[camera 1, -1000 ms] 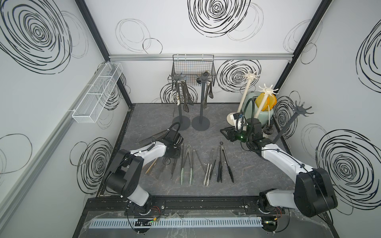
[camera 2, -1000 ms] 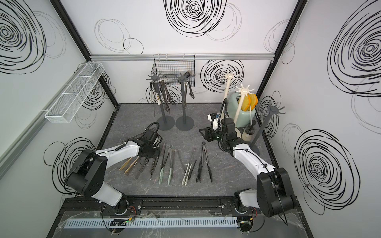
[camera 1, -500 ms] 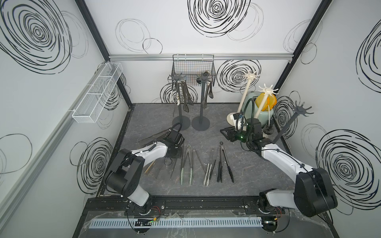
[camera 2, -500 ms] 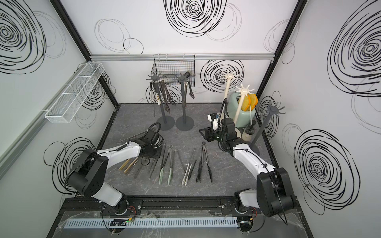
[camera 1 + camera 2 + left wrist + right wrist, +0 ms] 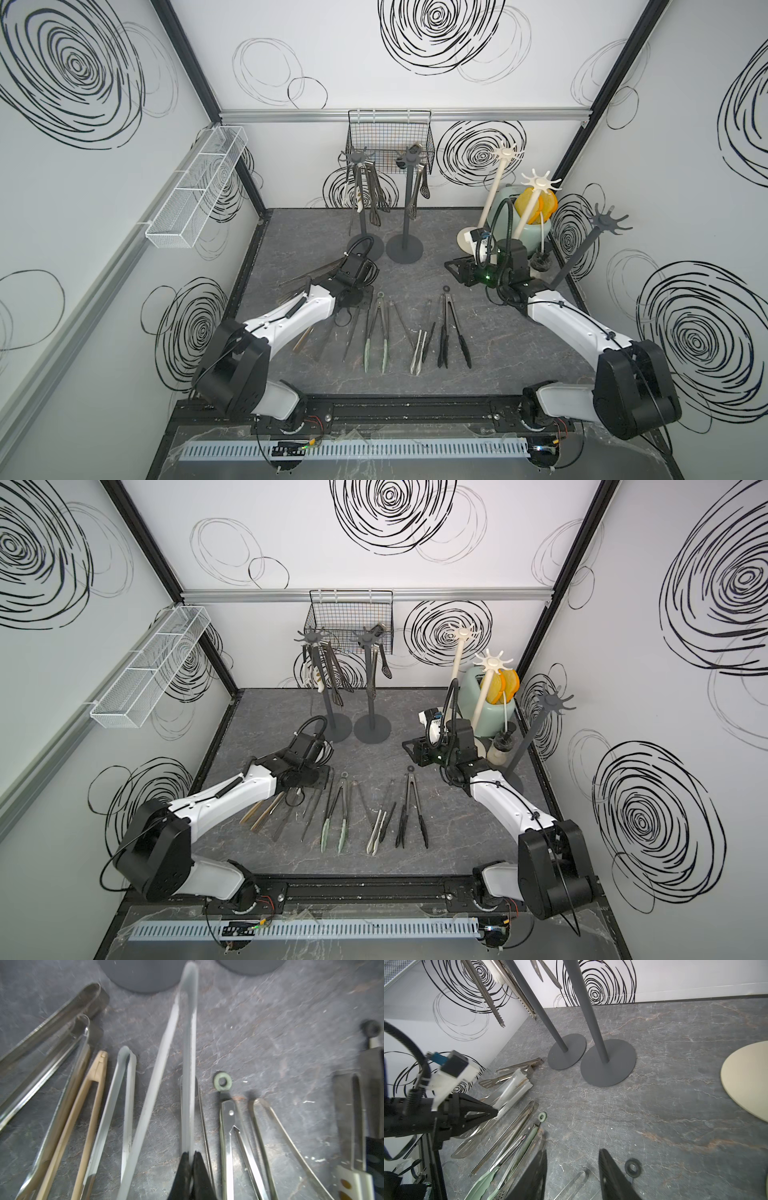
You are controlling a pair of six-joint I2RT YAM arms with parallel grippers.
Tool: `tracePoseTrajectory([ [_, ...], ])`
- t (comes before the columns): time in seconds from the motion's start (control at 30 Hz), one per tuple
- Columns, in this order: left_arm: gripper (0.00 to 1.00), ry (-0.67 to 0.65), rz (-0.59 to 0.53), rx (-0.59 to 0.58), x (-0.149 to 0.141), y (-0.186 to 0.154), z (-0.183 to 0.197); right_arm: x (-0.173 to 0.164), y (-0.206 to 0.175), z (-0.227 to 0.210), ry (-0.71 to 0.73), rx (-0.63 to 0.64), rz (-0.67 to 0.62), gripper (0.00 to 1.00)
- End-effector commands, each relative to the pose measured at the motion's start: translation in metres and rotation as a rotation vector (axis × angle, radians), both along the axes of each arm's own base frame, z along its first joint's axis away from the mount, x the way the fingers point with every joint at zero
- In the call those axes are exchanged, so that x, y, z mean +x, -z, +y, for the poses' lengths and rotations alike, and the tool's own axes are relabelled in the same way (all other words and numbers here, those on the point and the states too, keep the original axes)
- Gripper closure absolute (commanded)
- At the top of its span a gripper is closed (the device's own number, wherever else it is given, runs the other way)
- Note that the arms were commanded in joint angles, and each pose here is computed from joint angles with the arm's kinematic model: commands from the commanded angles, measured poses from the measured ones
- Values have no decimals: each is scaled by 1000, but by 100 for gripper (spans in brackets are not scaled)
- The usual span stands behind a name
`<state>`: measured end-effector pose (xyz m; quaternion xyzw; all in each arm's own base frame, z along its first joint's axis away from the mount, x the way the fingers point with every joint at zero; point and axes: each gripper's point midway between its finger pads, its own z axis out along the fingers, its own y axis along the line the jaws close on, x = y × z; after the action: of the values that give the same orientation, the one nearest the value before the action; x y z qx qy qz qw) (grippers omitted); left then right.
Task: Hang food tongs on kitchen utensil racks
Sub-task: Pick up the food tongs from the center of the board.
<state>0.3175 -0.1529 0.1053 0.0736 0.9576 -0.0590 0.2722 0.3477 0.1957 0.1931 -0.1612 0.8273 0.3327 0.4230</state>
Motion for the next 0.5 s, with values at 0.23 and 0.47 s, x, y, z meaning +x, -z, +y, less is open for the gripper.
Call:
tracePoseTrajectory([
  [0.23, 100, 136, -293, -245, -9, -94, -33, -7, -18, -10, 27, -15, -42, 56],
  [0.47, 100, 326, -595, -361, -32, -175, -72, -11, -20, -17, 52, -19, -62, 56],
])
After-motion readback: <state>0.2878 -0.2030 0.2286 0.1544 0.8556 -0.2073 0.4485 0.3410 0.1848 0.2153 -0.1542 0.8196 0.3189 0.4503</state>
